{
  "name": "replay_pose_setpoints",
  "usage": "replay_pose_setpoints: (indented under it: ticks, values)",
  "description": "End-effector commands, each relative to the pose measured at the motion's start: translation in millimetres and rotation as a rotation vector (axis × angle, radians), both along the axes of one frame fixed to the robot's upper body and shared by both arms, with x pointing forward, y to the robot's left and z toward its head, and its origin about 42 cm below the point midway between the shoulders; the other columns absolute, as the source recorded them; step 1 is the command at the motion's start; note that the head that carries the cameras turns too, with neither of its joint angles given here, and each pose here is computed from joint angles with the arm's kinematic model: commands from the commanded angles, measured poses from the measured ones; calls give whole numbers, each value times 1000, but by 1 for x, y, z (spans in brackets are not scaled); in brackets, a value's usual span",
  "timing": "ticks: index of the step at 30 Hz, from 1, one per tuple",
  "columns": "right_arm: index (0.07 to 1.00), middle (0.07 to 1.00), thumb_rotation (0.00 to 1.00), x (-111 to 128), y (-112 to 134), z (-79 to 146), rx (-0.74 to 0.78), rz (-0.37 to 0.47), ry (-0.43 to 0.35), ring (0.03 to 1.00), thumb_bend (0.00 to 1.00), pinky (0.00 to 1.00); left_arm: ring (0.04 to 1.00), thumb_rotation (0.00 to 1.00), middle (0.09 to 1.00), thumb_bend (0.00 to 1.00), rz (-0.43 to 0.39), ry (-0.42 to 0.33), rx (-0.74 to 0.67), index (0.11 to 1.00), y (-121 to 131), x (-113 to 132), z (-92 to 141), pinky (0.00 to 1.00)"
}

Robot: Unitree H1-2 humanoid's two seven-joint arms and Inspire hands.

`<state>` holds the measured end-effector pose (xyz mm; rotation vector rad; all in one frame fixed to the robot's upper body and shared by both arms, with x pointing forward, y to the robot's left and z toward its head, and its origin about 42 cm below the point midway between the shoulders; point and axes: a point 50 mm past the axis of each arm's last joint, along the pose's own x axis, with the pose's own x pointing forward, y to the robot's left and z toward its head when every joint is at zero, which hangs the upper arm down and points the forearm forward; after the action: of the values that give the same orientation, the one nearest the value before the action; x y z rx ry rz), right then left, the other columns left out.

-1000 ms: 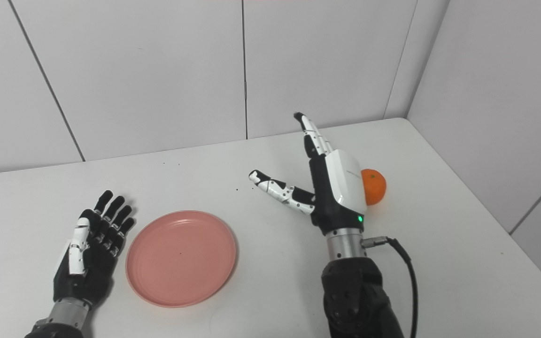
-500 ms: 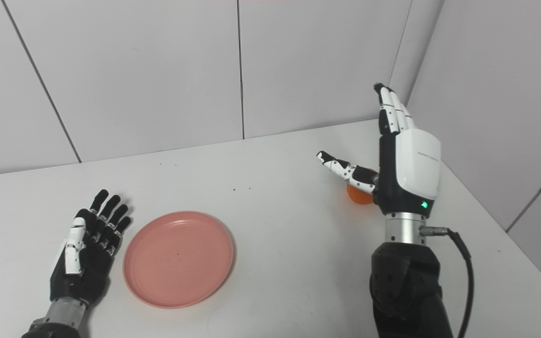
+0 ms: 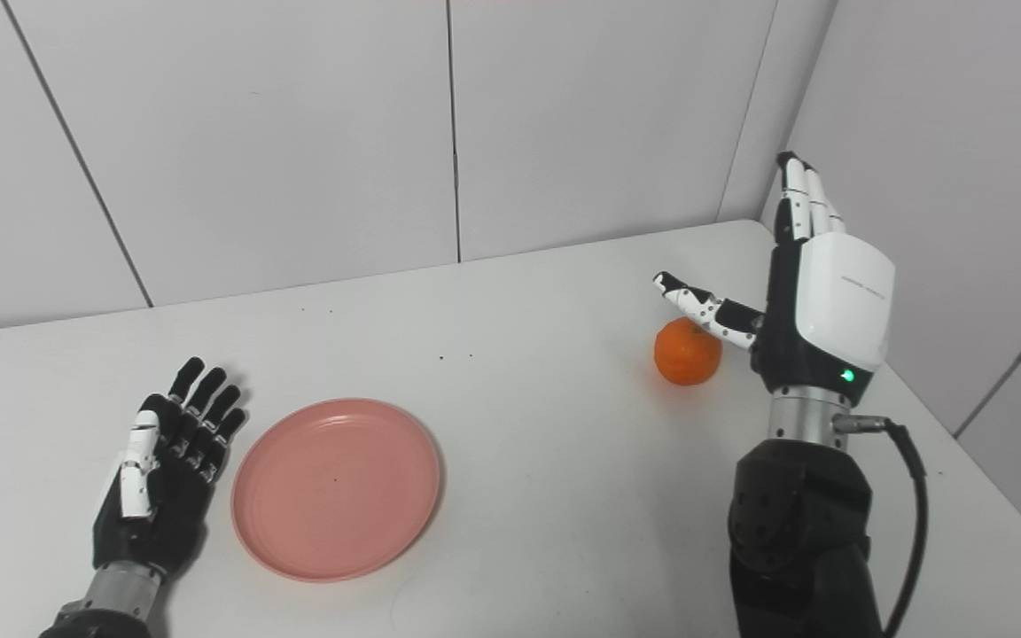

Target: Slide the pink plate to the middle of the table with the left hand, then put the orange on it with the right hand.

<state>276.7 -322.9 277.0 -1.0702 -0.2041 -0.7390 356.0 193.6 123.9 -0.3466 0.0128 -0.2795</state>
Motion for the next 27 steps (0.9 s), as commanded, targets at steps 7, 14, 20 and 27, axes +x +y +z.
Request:
replay_pose_setpoints:
  ticks: [7, 14, 20, 27]
  values:
    - [930, 920, 547, 13, -12, -6, 22, -1, 56, 860, 881, 706, 967, 1000, 964, 354, 3, 137, 13, 947, 4, -12, -28, 990]
    - [936, 924, 507, 22, -20, -17, 47, 5, 115, 879, 891, 746, 967, 1000, 968, 359, -1, 143, 14, 953, 4, -12, -29, 987]
    - [921, 899, 495, 31, -23, -26, 37, -2, 154, 864, 914, 741, 958, 1000, 960, 351, 7, 144, 27, 943, 4, -14, -28, 975]
    - [925, 910, 497, 41, -22, -38, 54, 8, 196, 870, 932, 751, 953, 1000, 955, 343, 11, 140, 43, 939, 7, -15, -27, 968]
